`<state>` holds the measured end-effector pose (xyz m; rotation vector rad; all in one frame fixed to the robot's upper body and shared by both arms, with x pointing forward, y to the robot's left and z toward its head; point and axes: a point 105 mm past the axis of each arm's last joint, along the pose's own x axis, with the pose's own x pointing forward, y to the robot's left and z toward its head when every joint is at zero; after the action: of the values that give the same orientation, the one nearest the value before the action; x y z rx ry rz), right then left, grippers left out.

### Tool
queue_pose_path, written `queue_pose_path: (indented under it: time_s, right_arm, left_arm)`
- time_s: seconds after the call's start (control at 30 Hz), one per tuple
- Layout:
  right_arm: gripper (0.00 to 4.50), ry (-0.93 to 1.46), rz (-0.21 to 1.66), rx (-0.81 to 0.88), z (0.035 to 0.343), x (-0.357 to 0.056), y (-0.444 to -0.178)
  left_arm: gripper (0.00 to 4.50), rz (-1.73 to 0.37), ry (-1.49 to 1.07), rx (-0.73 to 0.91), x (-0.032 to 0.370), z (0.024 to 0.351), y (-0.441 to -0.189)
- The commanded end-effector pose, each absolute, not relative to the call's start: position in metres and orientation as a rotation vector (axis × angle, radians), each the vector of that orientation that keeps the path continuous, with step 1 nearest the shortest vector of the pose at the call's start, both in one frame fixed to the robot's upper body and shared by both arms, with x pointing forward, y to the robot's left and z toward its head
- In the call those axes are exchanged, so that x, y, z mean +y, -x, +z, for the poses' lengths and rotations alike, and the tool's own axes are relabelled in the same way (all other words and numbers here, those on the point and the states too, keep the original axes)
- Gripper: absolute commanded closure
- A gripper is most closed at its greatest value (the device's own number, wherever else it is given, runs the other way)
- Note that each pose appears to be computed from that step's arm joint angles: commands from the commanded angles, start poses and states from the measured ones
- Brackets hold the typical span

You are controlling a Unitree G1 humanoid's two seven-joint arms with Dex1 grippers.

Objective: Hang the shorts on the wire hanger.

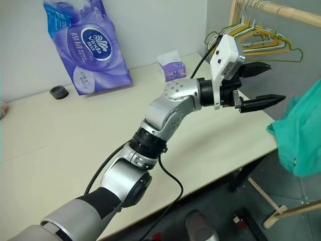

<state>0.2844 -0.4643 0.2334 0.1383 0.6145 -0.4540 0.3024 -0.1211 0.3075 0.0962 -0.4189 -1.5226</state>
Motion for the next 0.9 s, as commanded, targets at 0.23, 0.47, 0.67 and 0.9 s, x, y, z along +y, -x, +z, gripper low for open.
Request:
queue_pose_path:
  time_s: [0.23, 0.47, 0.67, 0.9]
  right_arm:
    - [4.50, -0.200, -0.428, 0.611, 0.242, -0.454, -0.279]
    - [4.50, -0.228, -0.405, 0.568, 0.248, -0.446, -0.286]
    - [2.77, -0.264, -0.388, 0.505, 0.264, -0.439, -0.288]
    - [0.32, -0.286, -0.482, 0.369, 0.296, -0.445, -0.273]
  left_arm:
    - [0.01, -1.603, -0.104, -0.469, -0.130, 0.323, -0.284]
    - [0.01, -1.640, -0.144, -0.455, -0.134, 0.319, -0.279]
    - [0.00, -1.648, -0.143, -0.457, -0.134, 0.320, -0.278]
    - [0.00, -1.650, -0.148, -0.461, -0.133, 0.320, -0.277]
